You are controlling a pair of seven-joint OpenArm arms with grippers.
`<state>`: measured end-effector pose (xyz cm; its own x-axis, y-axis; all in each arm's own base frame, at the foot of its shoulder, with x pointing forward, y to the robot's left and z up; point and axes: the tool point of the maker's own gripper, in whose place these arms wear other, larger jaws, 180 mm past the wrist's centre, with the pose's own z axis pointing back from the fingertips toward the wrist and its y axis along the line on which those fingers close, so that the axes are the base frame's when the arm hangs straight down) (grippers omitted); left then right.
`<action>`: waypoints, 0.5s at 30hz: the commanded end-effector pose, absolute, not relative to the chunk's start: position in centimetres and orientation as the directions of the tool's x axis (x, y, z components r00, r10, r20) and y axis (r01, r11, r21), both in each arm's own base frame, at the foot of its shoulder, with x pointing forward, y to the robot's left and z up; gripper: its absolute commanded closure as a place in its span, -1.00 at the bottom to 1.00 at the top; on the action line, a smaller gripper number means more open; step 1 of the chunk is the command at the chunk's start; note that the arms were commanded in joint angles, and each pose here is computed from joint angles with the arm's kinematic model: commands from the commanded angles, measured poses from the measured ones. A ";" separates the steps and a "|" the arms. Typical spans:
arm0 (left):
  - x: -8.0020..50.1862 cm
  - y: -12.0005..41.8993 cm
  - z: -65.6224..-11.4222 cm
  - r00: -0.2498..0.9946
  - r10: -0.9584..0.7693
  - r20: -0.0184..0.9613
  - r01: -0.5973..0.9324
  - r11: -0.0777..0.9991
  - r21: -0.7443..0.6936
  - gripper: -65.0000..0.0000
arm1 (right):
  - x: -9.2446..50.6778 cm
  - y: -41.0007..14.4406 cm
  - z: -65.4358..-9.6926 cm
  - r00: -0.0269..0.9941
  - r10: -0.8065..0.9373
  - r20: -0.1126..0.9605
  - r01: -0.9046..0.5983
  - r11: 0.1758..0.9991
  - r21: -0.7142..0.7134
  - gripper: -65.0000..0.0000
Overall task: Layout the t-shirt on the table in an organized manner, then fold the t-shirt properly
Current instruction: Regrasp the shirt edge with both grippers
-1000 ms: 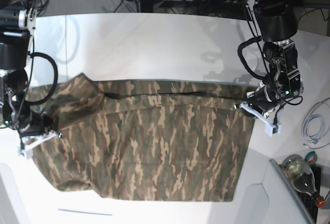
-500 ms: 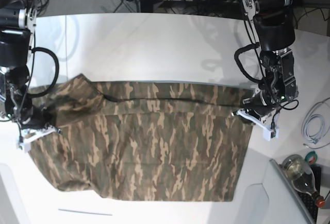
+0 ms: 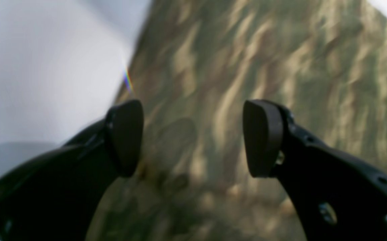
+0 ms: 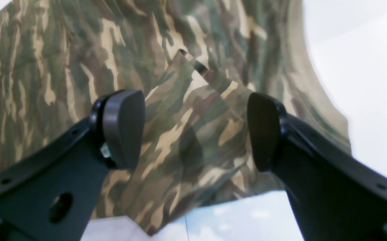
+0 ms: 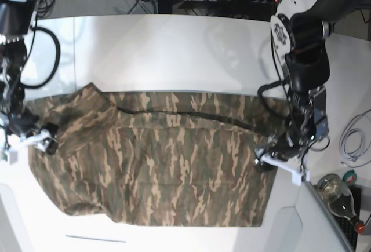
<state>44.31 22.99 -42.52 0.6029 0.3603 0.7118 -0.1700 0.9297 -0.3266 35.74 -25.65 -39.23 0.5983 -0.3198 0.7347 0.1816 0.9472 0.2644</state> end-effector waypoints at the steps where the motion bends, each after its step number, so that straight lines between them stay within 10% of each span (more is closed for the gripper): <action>1: 46.1 23.7 -40.1 0.548 0.360 0.755 -0.155 0.931 -0.331 -0.38 | 36.2 -26.0 -37.1 0.550 -0.294 0.782 0.155 0.956 0.250 -0.37; 15: 29.8 32.0 -42.2 0.412 0.519 0.749 -0.288 0.854 -0.433 -0.38 | 25.7 -32.3 -39.7 0.398 -0.606 0.689 0.490 0.775 0.399 -0.40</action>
<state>27.65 31.49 -44.75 0.4745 0.5304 0.7025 -0.3290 0.8471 -0.4173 24.65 -31.60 -41.18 0.4349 -0.6215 0.6516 0.5060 0.7672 0.3941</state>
